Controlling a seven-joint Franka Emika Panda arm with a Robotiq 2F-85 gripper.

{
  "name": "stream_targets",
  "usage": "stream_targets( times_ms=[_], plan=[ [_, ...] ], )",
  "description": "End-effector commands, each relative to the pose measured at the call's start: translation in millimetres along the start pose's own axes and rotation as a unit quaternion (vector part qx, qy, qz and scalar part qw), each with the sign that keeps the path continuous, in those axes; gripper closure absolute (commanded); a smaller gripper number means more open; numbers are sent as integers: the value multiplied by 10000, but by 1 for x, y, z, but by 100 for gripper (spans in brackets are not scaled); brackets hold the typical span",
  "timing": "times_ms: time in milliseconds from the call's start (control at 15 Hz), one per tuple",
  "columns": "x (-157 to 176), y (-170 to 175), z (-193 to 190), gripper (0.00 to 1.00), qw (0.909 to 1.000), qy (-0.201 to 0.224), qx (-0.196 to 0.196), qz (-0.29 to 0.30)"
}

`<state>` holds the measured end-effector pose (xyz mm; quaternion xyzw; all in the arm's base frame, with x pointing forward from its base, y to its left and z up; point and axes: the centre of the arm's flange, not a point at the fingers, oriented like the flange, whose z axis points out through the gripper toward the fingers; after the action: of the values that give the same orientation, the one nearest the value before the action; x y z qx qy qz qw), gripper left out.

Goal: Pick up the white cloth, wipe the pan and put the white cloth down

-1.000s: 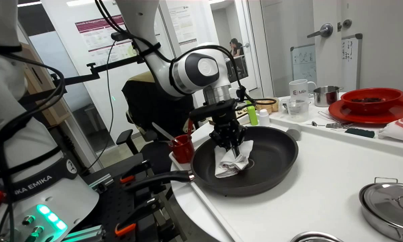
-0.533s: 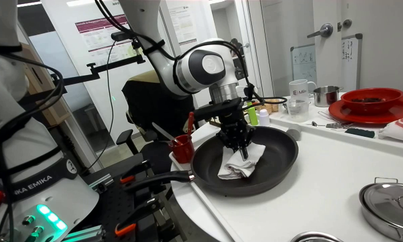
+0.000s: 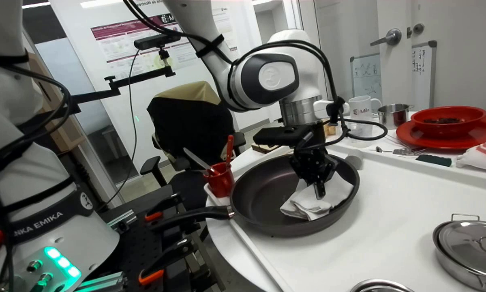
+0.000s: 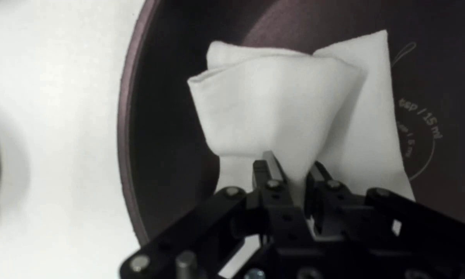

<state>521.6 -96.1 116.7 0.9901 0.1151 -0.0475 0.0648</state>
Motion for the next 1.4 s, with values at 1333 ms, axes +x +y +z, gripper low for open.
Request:
stream_targets(
  times_ms=[1333],
  plan=[
    [55,-52,5,91,9973,548,239,437]
  ],
)
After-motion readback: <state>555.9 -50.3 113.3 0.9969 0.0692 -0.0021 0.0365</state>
